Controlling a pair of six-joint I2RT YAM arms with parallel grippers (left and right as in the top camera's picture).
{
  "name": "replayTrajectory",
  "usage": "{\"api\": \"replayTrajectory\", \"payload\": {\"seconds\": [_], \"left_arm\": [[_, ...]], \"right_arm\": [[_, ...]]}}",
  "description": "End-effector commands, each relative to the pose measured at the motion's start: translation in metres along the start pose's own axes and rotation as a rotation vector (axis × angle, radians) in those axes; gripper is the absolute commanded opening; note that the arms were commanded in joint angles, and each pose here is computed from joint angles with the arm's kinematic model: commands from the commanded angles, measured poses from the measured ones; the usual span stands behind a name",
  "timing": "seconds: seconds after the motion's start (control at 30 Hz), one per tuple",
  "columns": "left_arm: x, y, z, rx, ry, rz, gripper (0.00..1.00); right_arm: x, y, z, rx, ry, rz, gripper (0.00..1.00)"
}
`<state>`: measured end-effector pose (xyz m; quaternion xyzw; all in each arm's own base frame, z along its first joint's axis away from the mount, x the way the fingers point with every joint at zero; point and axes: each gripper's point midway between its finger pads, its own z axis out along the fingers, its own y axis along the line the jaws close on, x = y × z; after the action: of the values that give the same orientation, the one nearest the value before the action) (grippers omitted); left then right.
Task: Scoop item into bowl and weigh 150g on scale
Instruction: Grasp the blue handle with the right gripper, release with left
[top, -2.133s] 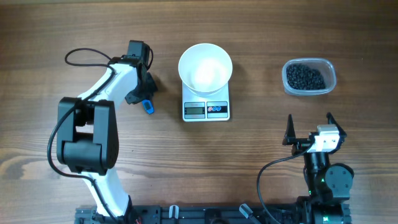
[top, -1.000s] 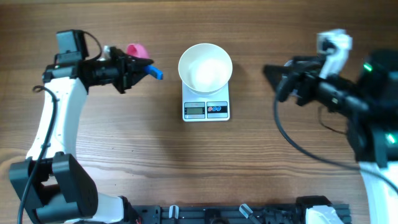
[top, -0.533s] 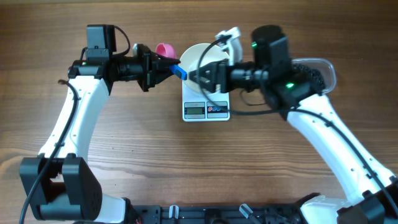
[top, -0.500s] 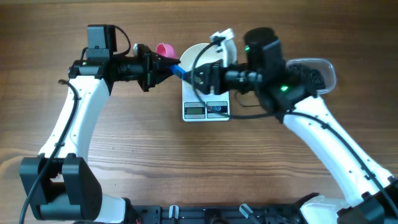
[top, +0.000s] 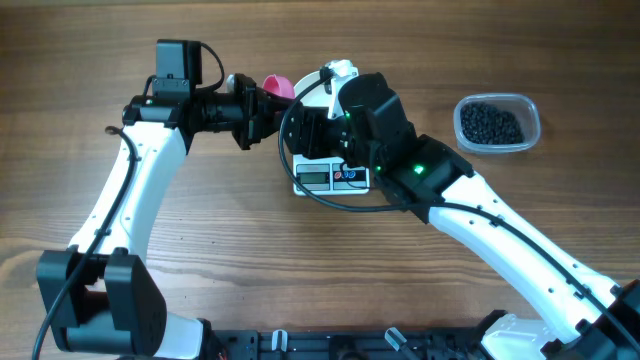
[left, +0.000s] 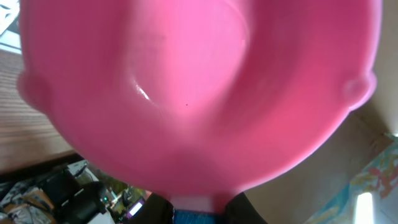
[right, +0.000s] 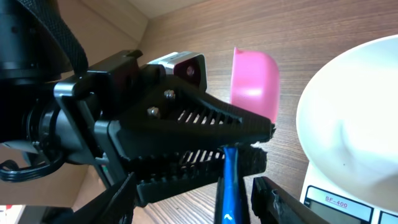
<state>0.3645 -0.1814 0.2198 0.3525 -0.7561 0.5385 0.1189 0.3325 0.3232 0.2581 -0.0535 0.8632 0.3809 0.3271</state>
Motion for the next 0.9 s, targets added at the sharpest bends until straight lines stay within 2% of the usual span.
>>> {"api": "replayTrajectory", "payload": {"seconds": [0.0,0.07,0.3,0.4,0.53,0.67,0.87], "left_arm": [[0.016,-0.006,-0.004,0.023,0.049,0.014,0.17],[0.016,-0.006,-0.004,0.023,0.049,0.014,0.17],[0.015,-0.009,-0.004,0.03,0.048,0.027,0.17],[0.015,-0.009,-0.004,0.03,0.048,0.027,0.16],[0.015,-0.009,-0.004,0.03,0.048,0.027,0.16],[0.015,-0.008,-0.004,0.03,0.048,0.027,0.16],[0.015,-0.01,-0.004,0.033,0.046,0.036,0.17]], "right_arm": [[-0.006,-0.003,0.0,0.027,-0.029,0.019,0.55],[-0.005,-0.004,0.0,0.031,-0.024,0.022,0.46],[0.001,-0.009,0.0,0.05,-0.002,0.028,0.43],[0.003,-0.011,0.003,0.056,0.005,0.042,0.34],[0.007,-0.017,0.012,0.071,0.021,0.063,0.34],[0.004,-0.017,0.015,0.069,0.006,0.06,0.27],[-0.007,-0.013,0.015,0.053,-0.04,0.054,0.31]]}}
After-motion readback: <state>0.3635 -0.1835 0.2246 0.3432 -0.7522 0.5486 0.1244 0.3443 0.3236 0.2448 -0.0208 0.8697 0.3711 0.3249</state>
